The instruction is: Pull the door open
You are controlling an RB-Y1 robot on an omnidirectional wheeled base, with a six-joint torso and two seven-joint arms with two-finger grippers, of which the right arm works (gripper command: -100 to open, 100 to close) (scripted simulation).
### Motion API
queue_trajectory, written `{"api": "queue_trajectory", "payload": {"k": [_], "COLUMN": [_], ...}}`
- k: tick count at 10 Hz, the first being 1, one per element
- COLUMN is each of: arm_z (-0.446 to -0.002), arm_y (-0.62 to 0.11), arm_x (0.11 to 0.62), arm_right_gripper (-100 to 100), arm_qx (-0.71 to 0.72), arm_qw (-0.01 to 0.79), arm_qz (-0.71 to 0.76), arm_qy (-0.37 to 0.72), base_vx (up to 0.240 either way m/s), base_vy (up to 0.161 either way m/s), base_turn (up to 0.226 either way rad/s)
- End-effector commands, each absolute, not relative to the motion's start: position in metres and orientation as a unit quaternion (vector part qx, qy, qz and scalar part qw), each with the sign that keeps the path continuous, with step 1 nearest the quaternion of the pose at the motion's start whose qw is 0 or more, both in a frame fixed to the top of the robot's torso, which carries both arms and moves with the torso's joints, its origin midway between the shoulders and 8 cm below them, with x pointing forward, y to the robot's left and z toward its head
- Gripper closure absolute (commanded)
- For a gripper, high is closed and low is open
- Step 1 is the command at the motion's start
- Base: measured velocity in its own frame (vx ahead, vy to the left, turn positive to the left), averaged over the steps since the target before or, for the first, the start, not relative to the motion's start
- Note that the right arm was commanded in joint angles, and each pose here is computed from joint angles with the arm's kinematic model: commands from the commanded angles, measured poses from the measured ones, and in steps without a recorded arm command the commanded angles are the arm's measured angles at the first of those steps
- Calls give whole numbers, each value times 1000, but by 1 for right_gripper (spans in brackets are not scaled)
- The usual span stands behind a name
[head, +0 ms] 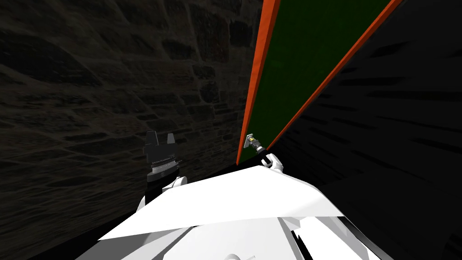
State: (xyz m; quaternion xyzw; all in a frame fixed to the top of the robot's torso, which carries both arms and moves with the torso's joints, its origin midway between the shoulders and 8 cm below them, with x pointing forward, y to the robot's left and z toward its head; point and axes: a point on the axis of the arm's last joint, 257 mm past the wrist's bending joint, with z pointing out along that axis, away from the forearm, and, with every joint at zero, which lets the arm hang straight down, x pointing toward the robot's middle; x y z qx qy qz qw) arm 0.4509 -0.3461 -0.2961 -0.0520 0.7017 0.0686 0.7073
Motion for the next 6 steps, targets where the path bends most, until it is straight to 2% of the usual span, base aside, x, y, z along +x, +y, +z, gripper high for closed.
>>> {"api": "queue_trajectory", "payload": {"k": [1, 3, 6], "arm_z": [-297, -297, -289], "arm_y": [-345, -345, -340], "arm_x": [450, 450, 453], "arm_right_gripper": [100, 100, 100], "arm_qx": [-51, -51, -2], "arm_qw": [707, 707, 714], "arm_qz": [70, 70, 112], "arm_qy": [702, 702, 691], "base_vx": [-10, 0, -89], "base_vy": [-5, 0, -58], "base_turn": [3, 0, 94]}}
